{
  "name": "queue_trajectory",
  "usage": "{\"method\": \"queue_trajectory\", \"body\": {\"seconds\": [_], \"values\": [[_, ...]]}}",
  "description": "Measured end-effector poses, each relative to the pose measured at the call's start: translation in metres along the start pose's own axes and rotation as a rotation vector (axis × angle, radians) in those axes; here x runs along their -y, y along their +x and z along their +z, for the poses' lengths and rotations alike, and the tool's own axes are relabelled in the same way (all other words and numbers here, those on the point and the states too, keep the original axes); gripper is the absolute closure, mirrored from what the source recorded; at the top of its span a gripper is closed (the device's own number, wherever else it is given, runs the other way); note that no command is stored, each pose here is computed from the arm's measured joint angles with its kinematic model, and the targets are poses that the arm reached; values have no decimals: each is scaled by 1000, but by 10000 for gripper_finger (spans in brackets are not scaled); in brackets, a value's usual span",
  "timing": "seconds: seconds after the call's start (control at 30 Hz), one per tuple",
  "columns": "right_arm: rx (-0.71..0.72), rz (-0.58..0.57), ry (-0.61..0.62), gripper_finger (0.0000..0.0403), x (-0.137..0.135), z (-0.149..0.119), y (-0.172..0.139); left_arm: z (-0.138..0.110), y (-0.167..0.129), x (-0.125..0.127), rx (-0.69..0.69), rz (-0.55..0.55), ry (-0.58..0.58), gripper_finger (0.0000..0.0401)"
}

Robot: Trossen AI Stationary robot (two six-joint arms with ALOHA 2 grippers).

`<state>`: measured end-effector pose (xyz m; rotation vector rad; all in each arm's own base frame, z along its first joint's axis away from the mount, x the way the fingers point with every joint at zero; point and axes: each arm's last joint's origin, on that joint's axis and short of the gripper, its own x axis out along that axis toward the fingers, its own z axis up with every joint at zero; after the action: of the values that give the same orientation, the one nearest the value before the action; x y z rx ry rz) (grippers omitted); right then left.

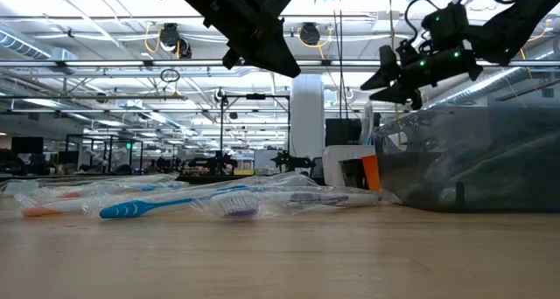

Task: Pick & Place Toothbrushes
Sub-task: Put the blue toothbrush into the white bin, then put the green toothbrush into the gray bin

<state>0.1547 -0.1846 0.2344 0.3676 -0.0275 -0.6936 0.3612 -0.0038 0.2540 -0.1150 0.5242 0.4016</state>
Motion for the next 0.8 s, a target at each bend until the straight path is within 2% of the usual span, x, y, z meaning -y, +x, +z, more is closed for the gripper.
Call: {"method": "queue_trajectory", "body": {"seconds": [0.5, 0.7, 0.8], "values": [[-40, 6, -27, 209, -12, 8, -22, -1, 0, 0, -15, 0, 11, 370], [-85, 56, -59, 211, -24, 1, -21, -9, 0, 1, -110, -109, 82, 370], [-98, 90, -79, 211, -31, -2, -21, -14, -1, 2, -169, -137, 51, 370]]}}
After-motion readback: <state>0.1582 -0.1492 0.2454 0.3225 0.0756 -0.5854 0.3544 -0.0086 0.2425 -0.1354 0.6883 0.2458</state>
